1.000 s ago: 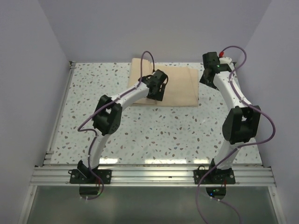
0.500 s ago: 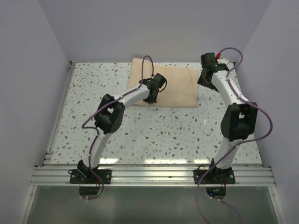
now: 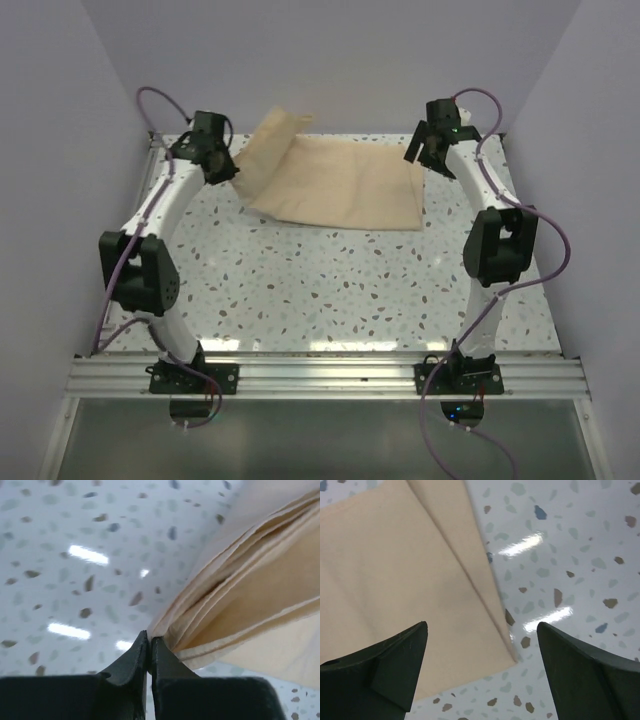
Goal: Open and lay out the surgical kit
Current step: Open the surgical kit at the center of the board.
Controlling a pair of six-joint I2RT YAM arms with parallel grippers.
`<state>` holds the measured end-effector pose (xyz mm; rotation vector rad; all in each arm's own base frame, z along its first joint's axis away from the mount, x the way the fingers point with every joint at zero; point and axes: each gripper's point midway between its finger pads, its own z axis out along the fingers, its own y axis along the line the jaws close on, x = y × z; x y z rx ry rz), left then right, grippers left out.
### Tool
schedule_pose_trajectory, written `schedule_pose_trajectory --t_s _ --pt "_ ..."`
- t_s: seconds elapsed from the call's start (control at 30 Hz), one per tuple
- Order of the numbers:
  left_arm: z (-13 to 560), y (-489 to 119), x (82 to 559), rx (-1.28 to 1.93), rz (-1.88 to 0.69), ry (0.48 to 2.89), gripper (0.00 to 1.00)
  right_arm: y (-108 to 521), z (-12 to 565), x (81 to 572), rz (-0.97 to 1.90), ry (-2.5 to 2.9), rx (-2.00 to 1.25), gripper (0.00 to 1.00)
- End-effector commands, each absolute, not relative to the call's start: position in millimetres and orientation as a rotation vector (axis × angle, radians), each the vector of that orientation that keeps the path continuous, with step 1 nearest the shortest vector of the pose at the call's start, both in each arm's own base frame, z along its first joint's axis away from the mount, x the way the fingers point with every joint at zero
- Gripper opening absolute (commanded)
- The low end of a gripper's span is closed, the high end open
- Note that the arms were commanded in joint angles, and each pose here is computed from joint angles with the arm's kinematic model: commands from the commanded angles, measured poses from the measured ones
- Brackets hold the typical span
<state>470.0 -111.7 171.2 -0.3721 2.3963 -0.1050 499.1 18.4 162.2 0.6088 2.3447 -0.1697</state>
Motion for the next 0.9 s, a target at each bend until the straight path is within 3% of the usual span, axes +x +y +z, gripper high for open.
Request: schedule_pose_trajectory --t_s 0.0,0.03,0.07,0.1,0.13,0.17,0.3,0.87 --pt "185.5 -45.9 443.7 -0.59 -0.065 2.297 0.06 51.7 180.2 540.0 0.057 2.288 0.491 0.94" --pt "178.9 -28.7 435.3 -0.647 -0.044 2.297 0.14 55.1 177.0 545.5 0.076 2.29 0.485 0.94" --pt "163.1 -20.6 418.4 -0.669 -0.021 2.33 0.41 59.9 173.9 555.9 0.097 2.284 0.472 0.94" --pt "154.3 -16.9 410.7 -0.685 -0.017 2.35 0.59 65.7 169.2 561.1 0.13 2.292 0.457 0.94" --pt "145.2 -13.1 403.4 -0.705 -0.013 2.372 0.91 66.9 167.8 567.3 0.141 2.283 0.452 0.94" --pt "128.7 -13.8 391.6 -0.709 -0.007 2.419 0.99 69.8 160.4 577.4 0.151 2.283 0.446 0.94" --pt "104.1 -21.7 365.9 -0.707 -0.036 2.513 0.99 76.1 145.2 605.1 0.173 2.269 0.419 0.95" --pt "109.6 -16.4 297.1 -0.653 -0.018 2.549 0.96 103.5 86.2 690.5 0.364 2.087 0.511 0.9"
